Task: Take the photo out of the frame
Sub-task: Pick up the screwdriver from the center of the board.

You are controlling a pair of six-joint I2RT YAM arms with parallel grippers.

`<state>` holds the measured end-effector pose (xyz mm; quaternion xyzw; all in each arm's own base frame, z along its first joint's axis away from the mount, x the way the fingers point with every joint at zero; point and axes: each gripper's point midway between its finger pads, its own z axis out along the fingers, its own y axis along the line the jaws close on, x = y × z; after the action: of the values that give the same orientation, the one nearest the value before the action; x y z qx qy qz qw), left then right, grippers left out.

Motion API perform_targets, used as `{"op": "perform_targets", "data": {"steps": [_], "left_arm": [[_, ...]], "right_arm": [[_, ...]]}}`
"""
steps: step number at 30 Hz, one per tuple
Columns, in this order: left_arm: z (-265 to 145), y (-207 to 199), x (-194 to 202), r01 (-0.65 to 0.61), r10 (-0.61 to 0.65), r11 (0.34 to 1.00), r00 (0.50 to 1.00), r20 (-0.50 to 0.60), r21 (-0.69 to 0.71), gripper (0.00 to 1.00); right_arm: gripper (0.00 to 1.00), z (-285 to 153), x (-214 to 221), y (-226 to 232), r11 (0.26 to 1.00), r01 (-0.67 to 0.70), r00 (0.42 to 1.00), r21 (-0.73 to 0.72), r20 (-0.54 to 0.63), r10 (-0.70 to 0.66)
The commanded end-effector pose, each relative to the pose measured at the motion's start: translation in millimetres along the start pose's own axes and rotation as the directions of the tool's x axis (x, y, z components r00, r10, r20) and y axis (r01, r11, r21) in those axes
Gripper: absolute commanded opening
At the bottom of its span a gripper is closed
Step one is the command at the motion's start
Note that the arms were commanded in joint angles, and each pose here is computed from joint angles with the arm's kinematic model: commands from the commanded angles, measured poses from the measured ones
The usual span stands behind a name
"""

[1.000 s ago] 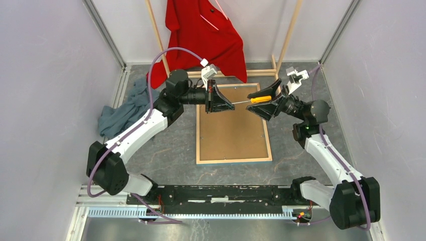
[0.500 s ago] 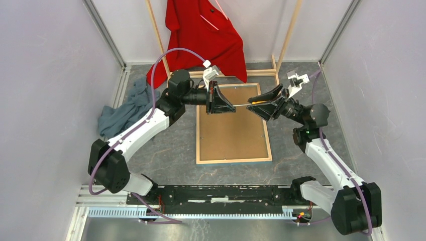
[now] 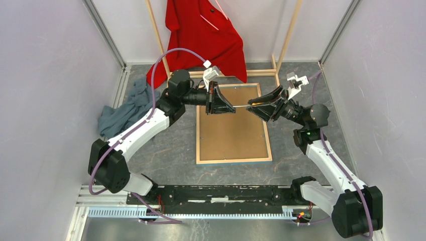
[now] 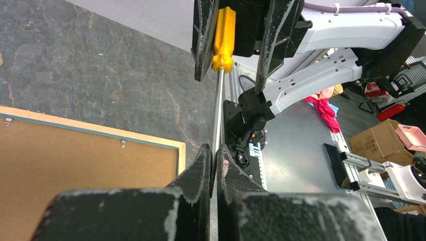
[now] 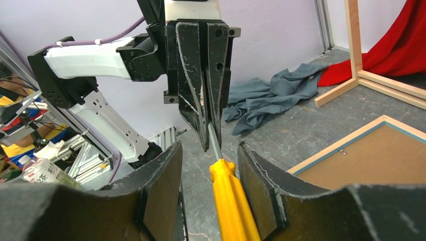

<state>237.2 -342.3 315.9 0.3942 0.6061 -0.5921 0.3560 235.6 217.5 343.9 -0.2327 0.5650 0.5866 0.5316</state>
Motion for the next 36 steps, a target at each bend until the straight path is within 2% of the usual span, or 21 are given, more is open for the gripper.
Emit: {"op": "perform_targets", "data": {"steps": [1,8,12,13,15,19,20,21,22,25,31,36], "left_arm": [[1.4,21.4,-10.5,0.012,-0.007,0.995,0.999,0.05,-0.098,0.02],[2.2,23.5,-8.6,0.016,-0.011,0.995,0.999,0.047,-0.101,0.02],[1.8,23.8,-9.5,0.013,-0.008,0.995,0.999,0.049,-0.103,0.02],[1.7,24.1,-9.4,0.013,-0.008,0.994,0.999,0.048,-0.105,0.02],[0.8,24.2,-10.5,0.008,-0.002,0.994,0.999,0.048,-0.111,0.03],[-8.7,28.4,-20.4,-0.004,0.013,0.989,0.998,0.059,-0.15,0.24],[-14.3,30.7,-24.8,-0.006,0.017,0.986,0.998,0.066,-0.166,0.33],[-23.1,35.8,-30.3,-0.005,0.021,0.981,0.997,0.078,-0.193,0.53],[-29.4,37.1,-33.7,-0.007,0.025,0.978,0.996,0.085,-0.209,0.67],[-57.7,45.0,-43.9,-0.036,0.067,0.958,0.993,0.098,-0.283,0.98],[-109.4,53.7,-27.6,-0.117,0.114,0.879,0.993,-0.035,-0.463,1.0],[-155.9,66.9,8.6,-0.218,0.148,0.727,0.976,-0.162,-0.651,1.0]], "right_arm": [[0.49,0.2,5.5,24.7,0.994,0.063,0.997,-0.086,-0.035,-0.067],[0.4,0.5,7.0,26.7,0.993,0.066,0.997,-0.094,-0.04,-0.07],[0.2,-0.4,7.7,29.0,0.992,0.079,0.996,-0.1,-0.039,-0.083],[0.02,-0.8,7.8,29.9,0.991,0.083,0.995,-0.102,-0.039,-0.088],[0.0,-1.5,8.0,30.6,0.99,0.094,0.994,-0.101,-0.042,-0.099],[0.0,-2.3,8.5,31.4,0.986,0.132,0.988,-0.102,-0.064,-0.139],[0.0,-2.2,7.4,30.7,0.983,0.154,0.984,-0.099,-0.069,-0.161],[0.0,-2.5,8.0,29.1,0.981,0.168,0.981,-0.093,-0.078,-0.175],[0.0,-2.5,7.0,28.6,0.978,0.187,0.977,-0.091,-0.083,-0.194],[0.0,-3.9,7.4,22.7,0.967,0.244,0.962,-0.077,-0.108,-0.251],[0.0,-12.2,17.6,-11.0,0.948,0.318,0.929,-0.014,-0.197,-0.314],[0.0,-34.0,35.1,-60.5,0.913,0.392,0.896,0.114,-0.275,-0.35]]}}
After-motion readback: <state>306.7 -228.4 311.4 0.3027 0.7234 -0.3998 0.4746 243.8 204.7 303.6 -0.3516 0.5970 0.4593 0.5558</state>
